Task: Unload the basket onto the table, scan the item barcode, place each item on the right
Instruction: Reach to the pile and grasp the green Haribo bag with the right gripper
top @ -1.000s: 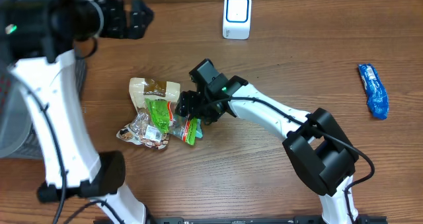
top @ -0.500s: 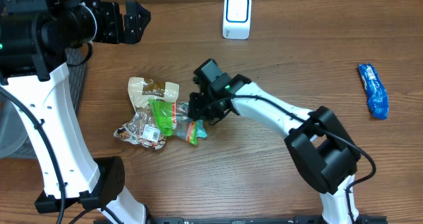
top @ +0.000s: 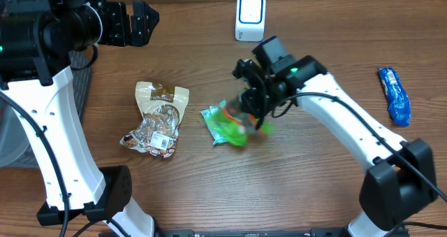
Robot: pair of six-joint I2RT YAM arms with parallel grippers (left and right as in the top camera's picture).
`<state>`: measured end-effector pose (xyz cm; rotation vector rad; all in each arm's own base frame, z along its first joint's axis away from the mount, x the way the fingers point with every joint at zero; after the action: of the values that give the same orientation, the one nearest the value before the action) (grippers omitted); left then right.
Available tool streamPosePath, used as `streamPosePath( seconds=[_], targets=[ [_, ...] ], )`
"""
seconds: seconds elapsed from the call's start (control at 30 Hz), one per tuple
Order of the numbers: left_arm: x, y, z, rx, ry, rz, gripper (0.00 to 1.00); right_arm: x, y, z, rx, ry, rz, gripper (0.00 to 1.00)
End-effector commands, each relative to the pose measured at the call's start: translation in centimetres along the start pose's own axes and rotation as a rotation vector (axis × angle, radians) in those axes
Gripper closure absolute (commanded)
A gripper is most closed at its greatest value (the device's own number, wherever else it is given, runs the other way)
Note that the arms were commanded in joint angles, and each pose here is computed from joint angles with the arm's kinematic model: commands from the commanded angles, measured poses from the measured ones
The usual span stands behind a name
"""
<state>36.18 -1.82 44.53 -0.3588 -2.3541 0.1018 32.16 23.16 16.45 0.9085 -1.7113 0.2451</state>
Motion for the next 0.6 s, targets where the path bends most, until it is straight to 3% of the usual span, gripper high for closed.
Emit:
streamPosePath(
  seconds=[0.0, 0.13, 0.17, 0.2, 0.27, 0.37, 0.43, 0.57],
  targets=[
    [-0.2, -0.2, -0.1, -0.022, -0.002, 0.017, 0.00, 0.7, -2.5, 1.1, 0.260, 0.045, 0.098, 0.83],
    [-0.2, -0.2, -0.1, -0.022, -0.002, 0.017, 0.00, 0.5, -6.1, 1.6, 0.303, 0.051, 0.214, 0.82],
    [-0.2, -0.2, -0.1, -0.022, -0.002, 0.017, 0.00, 0.5, -6.6, 1.6, 0.293, 0.040, 0.221, 0.77],
    [-0.2, -0.2, -0.1, -0.022, -0.002, 0.017, 0.00, 0.6, -7.1, 1.4, 0.250, 0.020, 0.232, 0.62],
    [-0.2, -0.2, -0.1, -0.022, -0.002, 0.017, 0.00, 1.1, -8.1, 0.9, 0.103, -0.029, 0.251, 0.34],
    [-0.2, -0.2, -0.1, -0.022, -0.002, 0.017, 0.00, 2.4, -9.3, 0.6, -0.242, -0.093, 0.259, 0.09],
    [-0.2, -0.2, -0.1, -0.022, -0.002, 0.017, 0.00, 2.8, -9.7, 1.5, -0.473, -0.087, 0.239, 0.01],
    [-0.2, -0.2, -0.1, -0.022, -0.002, 0.017, 0.00, 2.1, -8.0, 3.6, -0.865, -0.012, 0.009, 0.00]
  ],
)
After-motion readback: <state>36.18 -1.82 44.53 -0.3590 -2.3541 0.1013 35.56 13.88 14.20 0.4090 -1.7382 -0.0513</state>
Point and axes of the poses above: each gripper's point midway between its finger pads, its own x axis back along the fingers, its own y axis along the line the jaws close on, z = x × y, the point moved 4 cm from there along x, back along the fingers
